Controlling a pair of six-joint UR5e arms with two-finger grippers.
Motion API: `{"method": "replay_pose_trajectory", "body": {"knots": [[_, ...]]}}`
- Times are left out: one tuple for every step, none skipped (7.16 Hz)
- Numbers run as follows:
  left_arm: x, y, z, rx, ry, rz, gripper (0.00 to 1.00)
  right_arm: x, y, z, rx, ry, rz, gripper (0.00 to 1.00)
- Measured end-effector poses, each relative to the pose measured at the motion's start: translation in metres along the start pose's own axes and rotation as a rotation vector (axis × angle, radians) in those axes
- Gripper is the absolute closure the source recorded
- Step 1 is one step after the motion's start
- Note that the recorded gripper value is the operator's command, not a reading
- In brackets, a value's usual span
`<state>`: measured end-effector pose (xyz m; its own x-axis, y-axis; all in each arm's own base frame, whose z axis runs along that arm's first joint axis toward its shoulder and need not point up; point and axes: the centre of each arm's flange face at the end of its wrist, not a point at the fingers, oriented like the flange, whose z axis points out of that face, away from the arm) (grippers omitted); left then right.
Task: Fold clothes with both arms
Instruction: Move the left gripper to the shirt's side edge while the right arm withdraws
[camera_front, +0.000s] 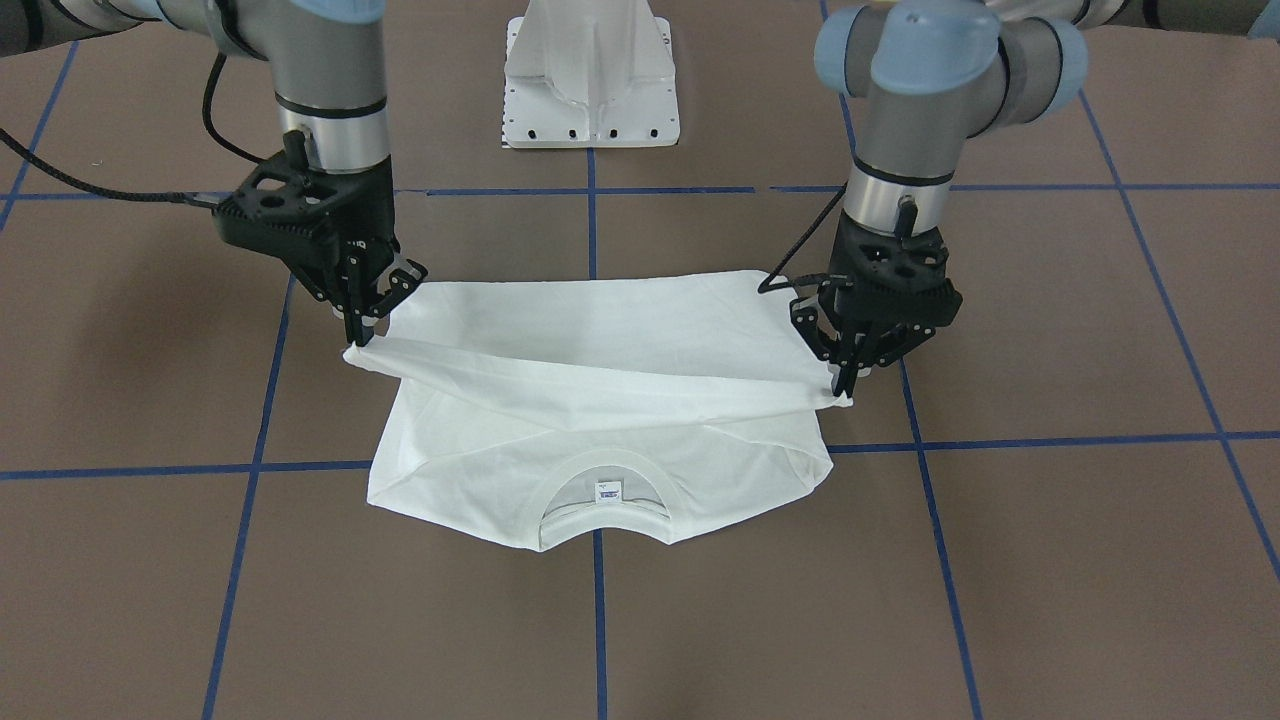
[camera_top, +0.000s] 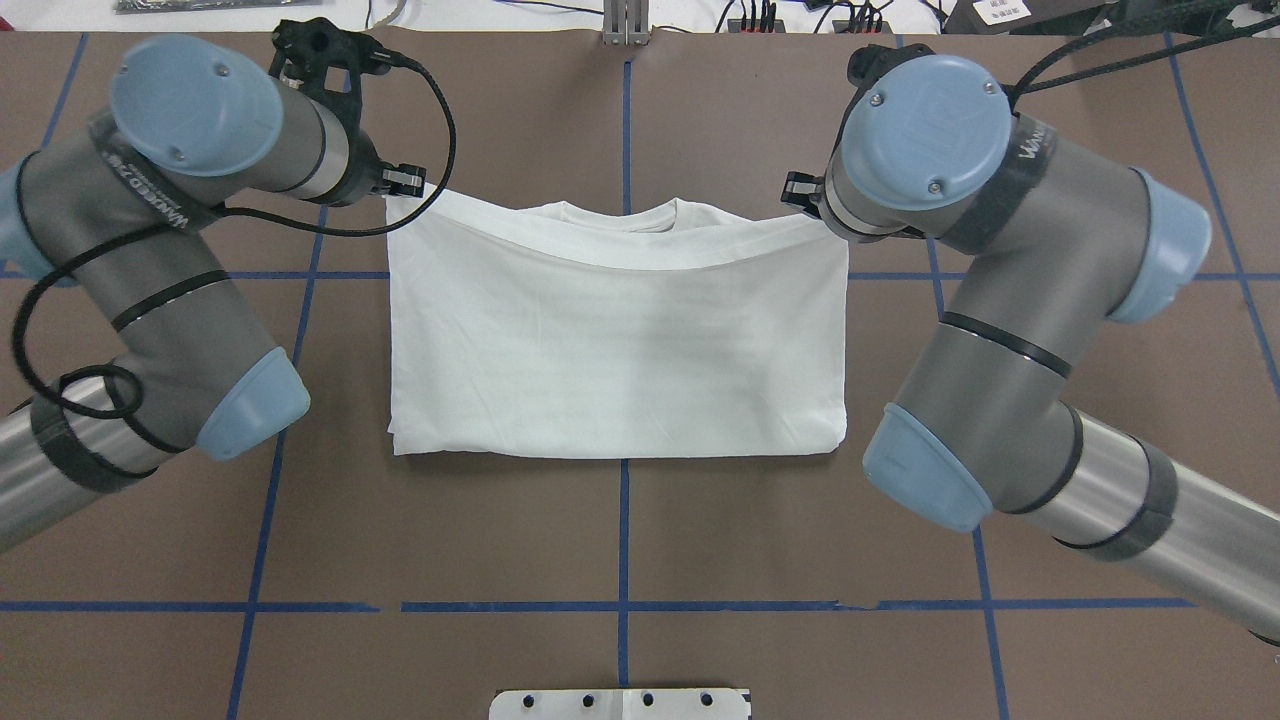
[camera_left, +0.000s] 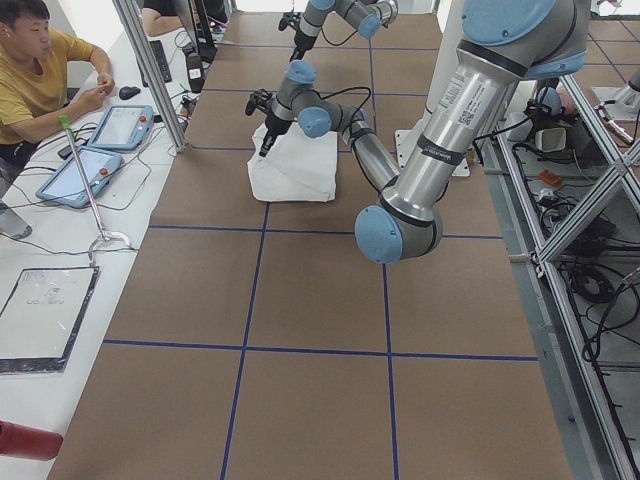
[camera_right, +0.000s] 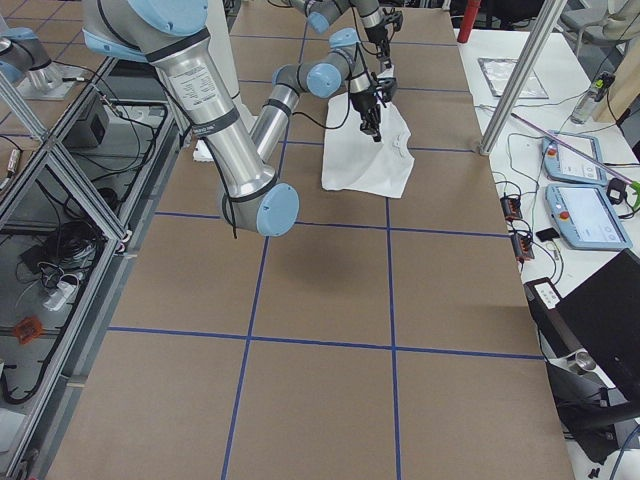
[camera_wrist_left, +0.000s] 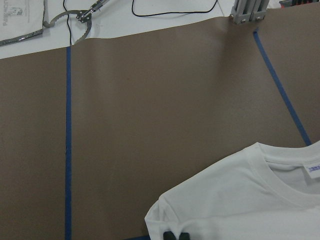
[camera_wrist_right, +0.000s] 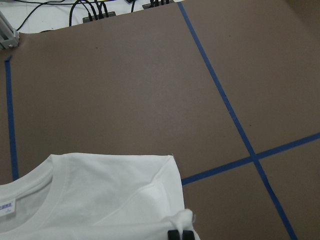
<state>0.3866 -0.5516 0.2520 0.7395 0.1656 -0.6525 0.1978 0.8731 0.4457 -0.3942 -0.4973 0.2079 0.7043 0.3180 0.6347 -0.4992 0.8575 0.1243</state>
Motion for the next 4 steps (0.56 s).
{"method": "replay_pose_trajectory", "body": {"knots": [[-0.003,-0.004,0.038,0.001,-0.011,0.0,1.0,-0.009,-0.006,0.031,0.003,0.01,-0.018,1.0],[-0.01,-0.002,0.071,0.003,-0.023,0.002,0.66,-0.016,-0.009,0.062,0.004,0.016,-0.028,0.03],[-0.015,0.006,0.096,0.002,-0.024,0.007,0.01,-0.019,-0.011,0.089,0.003,0.024,-0.033,0.0],[-0.02,0.015,0.109,0.008,-0.008,0.022,0.0,-0.018,-0.014,0.106,0.002,0.029,-0.036,0.0]]}}
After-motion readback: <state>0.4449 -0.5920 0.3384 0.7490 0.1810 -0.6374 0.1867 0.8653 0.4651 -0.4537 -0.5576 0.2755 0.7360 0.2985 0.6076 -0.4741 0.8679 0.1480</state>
